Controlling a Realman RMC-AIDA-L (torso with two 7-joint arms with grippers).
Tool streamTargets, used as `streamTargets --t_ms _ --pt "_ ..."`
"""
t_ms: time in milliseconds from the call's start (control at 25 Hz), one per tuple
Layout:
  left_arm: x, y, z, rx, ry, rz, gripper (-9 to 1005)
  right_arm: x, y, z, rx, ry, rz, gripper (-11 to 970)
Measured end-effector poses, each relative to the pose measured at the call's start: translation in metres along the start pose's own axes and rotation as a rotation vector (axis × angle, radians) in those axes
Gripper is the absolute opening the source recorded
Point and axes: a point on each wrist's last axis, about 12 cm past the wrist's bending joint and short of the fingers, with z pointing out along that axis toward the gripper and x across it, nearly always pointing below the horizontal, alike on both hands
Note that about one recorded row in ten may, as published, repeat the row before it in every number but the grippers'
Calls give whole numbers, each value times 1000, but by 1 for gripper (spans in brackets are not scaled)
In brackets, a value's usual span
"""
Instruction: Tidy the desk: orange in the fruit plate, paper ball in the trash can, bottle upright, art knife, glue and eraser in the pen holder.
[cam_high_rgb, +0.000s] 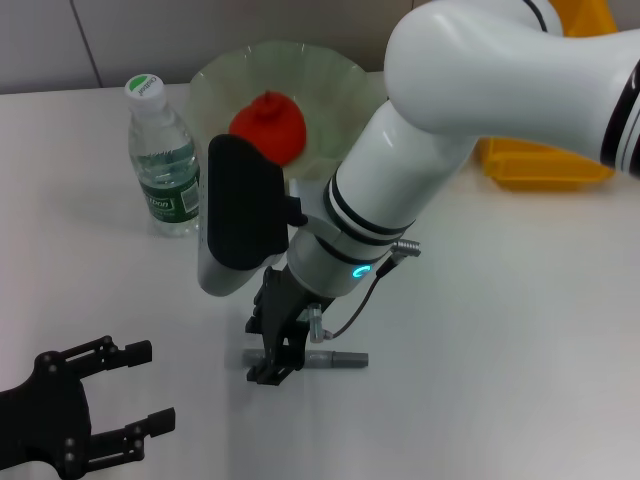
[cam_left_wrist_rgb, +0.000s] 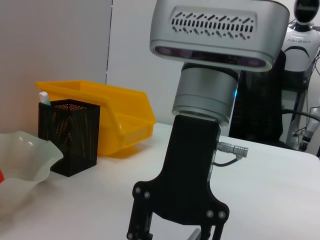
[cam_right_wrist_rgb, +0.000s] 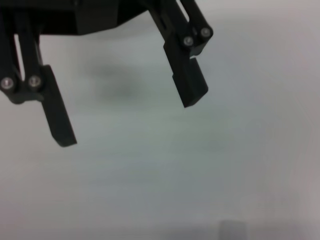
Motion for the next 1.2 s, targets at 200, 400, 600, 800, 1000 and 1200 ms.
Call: streamTargets --t_ms 200,400,600,800,1000,1200 --pt "0 0 1 1 -1 0 752 1 0 2 0 6 0 531" --pt "-1 1 2 0 -5 3 751 6 -1 4 4 10 22 531" --pt "-3 3 4 2 -10 11 751 8 -1 5 -3 7 43 427" --pt "-4 3 4 0 -12 12 751 1 1 1 -6 -21 32 220" --pt "-2 2 3 -3 -10 7 751 0 -7 -26 41 -60 67 143" --pt "-1 1 2 -6 -10 7 752 12 -24 -76 174 -133 156 137"
